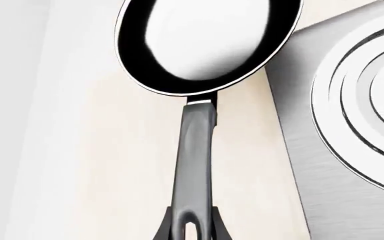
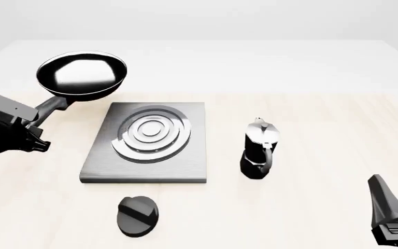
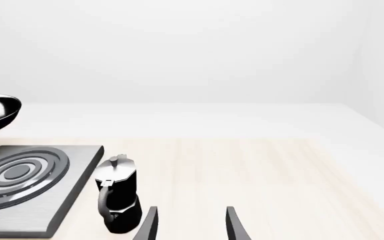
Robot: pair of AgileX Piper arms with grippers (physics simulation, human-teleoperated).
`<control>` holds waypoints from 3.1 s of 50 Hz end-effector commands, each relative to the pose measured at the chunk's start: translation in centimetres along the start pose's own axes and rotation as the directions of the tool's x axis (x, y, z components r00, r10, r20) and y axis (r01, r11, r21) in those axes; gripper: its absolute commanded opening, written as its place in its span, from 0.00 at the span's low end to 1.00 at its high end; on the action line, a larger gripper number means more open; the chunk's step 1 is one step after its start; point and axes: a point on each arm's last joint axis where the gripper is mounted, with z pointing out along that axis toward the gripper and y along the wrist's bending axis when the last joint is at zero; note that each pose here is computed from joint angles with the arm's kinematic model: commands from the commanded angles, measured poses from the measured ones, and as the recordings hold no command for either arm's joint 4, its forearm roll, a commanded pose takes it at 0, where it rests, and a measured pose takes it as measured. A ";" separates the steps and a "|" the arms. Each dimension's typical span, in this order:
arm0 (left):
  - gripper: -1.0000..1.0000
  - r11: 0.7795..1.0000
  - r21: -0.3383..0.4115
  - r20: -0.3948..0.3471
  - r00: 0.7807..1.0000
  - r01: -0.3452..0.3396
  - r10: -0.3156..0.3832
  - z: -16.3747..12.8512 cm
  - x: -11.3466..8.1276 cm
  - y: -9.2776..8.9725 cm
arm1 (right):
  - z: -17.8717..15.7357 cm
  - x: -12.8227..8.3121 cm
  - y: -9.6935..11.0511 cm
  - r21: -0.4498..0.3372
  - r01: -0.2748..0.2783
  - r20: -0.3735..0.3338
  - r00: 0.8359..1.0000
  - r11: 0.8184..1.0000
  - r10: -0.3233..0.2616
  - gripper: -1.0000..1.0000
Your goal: Turn on the stove and put the frying pan on it.
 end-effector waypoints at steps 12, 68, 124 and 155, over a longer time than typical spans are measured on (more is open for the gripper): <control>0.00 0.995 0.061 0.113 0.990 0.077 -0.084 -5.1 0.9 -4.2 | 0.0 0.0 0.0 0.000 0.000 0.000 1.000 1.000 0.000 1.00; 0.00 0.974 0.227 0.125 0.991 0.024 -0.054 -5.9 2.1 -9.4 | 0.0 0.0 0.0 0.000 0.000 0.000 1.000 1.000 0.000 1.00; 0.00 0.956 0.291 0.096 0.994 0.022 -0.052 -6.0 4.5 -11.8 | 0.0 0.0 0.0 0.000 0.000 0.000 1.000 1.000 0.000 1.00; 0.00 0.943 0.331 0.077 0.997 -0.015 -0.011 -7.9 5.2 -12.3 | 0.0 0.0 0.0 0.000 0.000 0.000 1.000 1.000 0.000 1.00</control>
